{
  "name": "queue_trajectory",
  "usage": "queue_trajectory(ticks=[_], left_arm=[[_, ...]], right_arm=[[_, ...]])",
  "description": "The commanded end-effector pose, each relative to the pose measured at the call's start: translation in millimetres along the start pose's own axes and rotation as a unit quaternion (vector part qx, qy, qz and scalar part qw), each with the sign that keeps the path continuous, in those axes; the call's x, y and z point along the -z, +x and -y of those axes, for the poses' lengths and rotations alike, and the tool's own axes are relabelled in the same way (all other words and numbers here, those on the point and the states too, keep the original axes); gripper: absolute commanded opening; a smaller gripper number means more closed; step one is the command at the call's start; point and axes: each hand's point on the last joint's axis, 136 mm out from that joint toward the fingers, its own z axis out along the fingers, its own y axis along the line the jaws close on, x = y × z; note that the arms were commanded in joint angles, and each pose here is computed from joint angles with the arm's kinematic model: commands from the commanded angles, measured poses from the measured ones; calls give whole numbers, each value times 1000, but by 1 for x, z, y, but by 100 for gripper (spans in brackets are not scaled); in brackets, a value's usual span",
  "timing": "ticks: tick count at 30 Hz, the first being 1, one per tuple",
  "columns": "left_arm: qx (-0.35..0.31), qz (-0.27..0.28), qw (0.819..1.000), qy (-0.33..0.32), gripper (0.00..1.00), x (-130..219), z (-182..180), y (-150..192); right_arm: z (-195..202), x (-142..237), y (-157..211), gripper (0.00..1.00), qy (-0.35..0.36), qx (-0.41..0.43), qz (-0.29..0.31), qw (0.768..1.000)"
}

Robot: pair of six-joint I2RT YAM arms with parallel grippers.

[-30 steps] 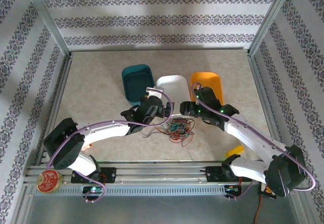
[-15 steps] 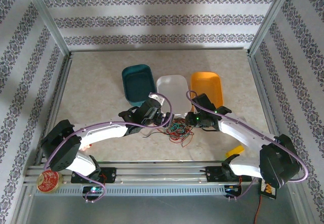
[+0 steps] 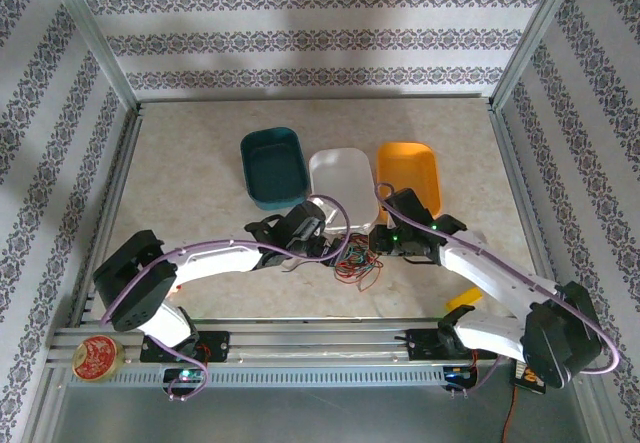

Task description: Untangle the cables

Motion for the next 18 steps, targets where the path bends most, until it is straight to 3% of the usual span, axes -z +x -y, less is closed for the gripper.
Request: queue_trajectory(ticks=[1, 10, 18], left_arm=[[-43, -20, 999, 15, 99, -2, 16, 4], [-49, -12, 999, 21, 99, -8, 24, 1], [-51, 3, 997, 50, 99, -14, 37, -7]], right_arm=[[3, 3, 17, 26, 2, 8, -22, 1000], [2, -11, 28, 26, 0, 9, -49, 999], [-4, -8, 20, 1, -10, 19, -34, 999]])
